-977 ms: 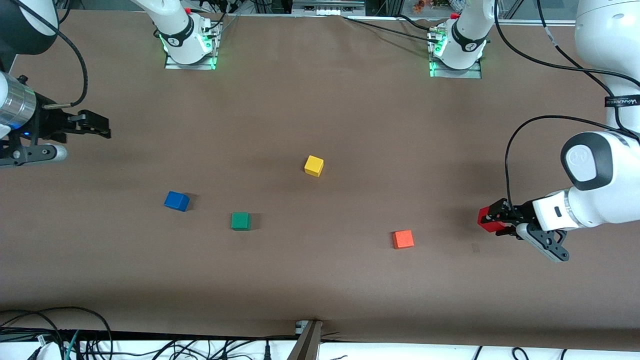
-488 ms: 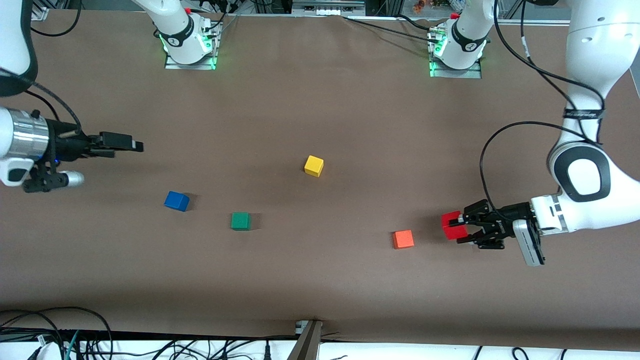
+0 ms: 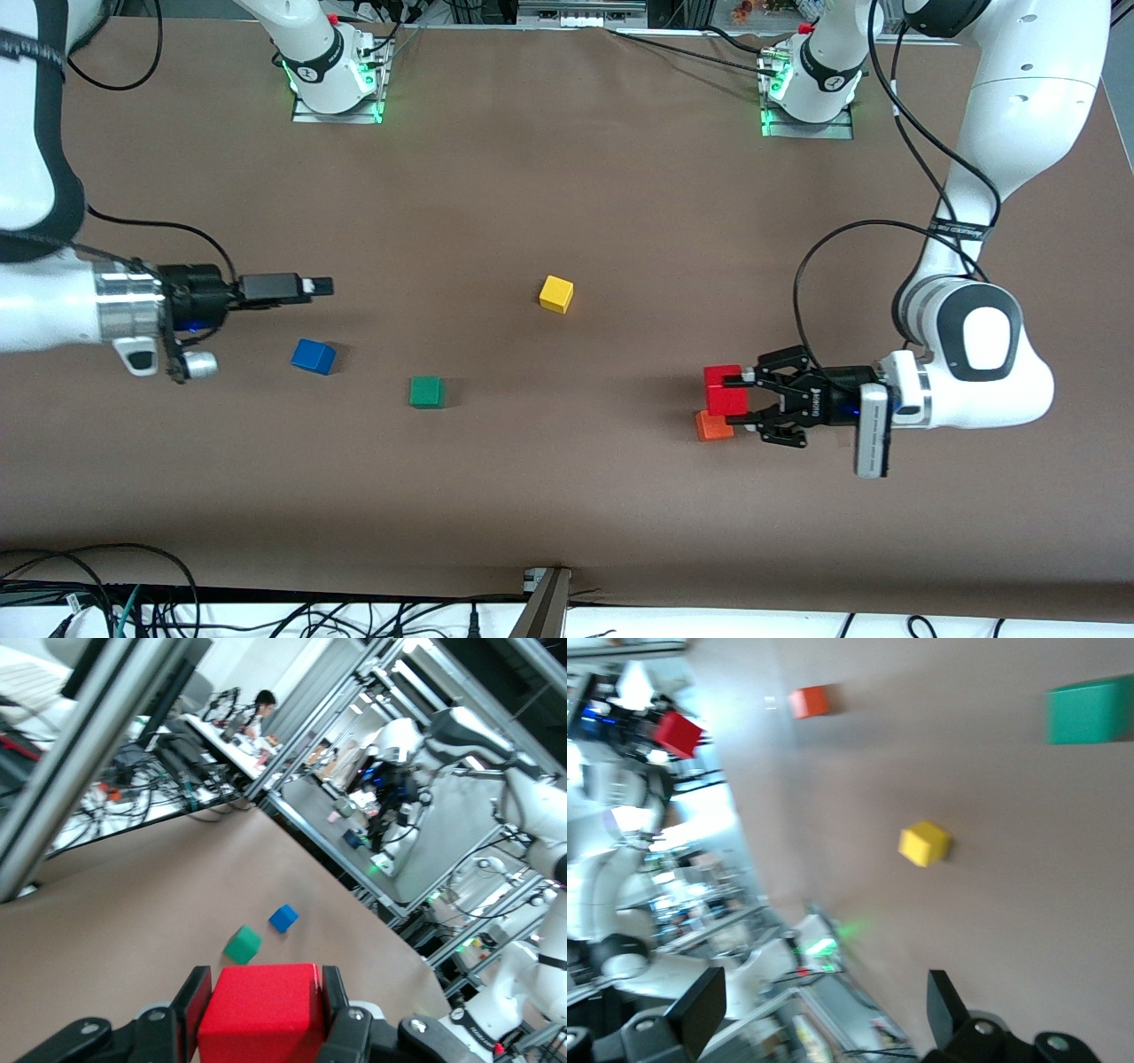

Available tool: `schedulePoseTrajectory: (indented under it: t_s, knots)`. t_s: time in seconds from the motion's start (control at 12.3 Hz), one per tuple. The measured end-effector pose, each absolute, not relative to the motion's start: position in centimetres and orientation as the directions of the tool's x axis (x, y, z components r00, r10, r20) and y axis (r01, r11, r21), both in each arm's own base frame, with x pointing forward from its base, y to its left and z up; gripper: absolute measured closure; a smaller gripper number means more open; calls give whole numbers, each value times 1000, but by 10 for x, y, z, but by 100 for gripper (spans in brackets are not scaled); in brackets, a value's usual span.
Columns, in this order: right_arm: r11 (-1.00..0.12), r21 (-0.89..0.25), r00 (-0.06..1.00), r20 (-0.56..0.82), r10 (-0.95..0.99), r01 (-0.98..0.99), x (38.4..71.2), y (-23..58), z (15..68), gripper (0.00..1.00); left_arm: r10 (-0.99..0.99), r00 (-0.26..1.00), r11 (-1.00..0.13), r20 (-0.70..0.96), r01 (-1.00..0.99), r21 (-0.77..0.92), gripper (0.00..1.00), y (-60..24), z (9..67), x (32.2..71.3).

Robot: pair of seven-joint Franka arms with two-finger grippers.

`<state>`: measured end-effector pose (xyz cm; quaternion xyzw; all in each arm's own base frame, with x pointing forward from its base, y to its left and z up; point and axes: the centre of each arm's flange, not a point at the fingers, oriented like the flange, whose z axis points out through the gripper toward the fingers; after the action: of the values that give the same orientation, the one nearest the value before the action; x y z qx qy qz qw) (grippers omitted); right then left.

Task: Pass red block to right arm, stack on blue
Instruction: 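Lift the red cube with the left gripper while the right gripper approaches, then bring the red cube toward the right gripper and grasp it there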

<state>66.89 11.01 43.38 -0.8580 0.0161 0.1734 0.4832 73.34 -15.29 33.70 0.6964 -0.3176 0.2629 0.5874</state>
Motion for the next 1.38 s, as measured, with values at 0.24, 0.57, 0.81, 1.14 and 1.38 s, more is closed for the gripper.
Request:
schedulePoseTrajectory:
  t_s: [0.24,0.57,0.81,1.14,1.38]
  knots:
    - [-366,-886,932,-346,110,-285,682,161,410,0,-95,595,-21,798,-803,596,45,-192,334,728]
    - [-276,-887,921,-388,10,-371,675,258,393,0,14,562,100,827,-823,558,45,-267,344,710]
    - [-279,-847,891,-447,-83,-452,662,315,392,0,51,583,154,811,-807,570,45,-313,350,695]
    - [-251,-813,851,-510,-125,-525,656,323,430,0,70,597,164,799,-797,581,45,-323,351,692]
    - [-240,-791,826,-541,-159,-564,653,331,436,0,68,610,163,789,-787,595,45,-323,348,692]
